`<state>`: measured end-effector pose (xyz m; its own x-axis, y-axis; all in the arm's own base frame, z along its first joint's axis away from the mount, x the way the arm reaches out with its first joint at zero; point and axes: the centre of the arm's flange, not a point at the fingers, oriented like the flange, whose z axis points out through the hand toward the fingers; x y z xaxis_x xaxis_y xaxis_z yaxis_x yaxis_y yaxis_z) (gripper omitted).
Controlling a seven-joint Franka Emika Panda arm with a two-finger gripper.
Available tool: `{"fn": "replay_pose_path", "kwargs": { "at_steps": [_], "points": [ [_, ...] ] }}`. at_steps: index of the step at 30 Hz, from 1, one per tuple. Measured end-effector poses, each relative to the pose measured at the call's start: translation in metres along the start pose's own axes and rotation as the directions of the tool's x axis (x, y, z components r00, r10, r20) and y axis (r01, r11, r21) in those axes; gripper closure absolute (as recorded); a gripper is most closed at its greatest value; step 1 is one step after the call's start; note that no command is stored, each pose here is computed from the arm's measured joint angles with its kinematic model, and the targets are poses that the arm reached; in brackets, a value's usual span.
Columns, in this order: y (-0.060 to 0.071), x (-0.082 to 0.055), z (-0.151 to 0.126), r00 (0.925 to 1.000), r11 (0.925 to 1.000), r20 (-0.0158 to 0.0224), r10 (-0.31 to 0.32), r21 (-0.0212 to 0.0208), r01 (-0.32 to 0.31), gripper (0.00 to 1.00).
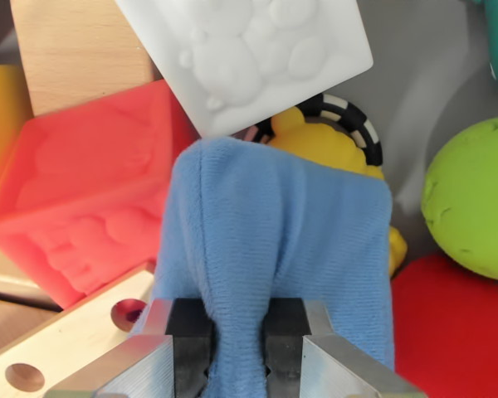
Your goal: Pick an object from the bin
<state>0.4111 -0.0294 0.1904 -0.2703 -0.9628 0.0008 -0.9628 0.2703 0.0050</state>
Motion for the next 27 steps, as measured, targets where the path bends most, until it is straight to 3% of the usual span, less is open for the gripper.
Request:
{"fn": "replay_pose_path", "kwargs": {
  "at_steps": [8,27],
  "points": [
    [-0.001,0.000,-0.012,1.0000,1.0000,0.0010,0.000,0.0034,0.000,1.00],
    [0.001,0.000,-0.069,1.0000,1.0000,0.0026,0.000,0.0046,0.000,1.00]
  ]
}}
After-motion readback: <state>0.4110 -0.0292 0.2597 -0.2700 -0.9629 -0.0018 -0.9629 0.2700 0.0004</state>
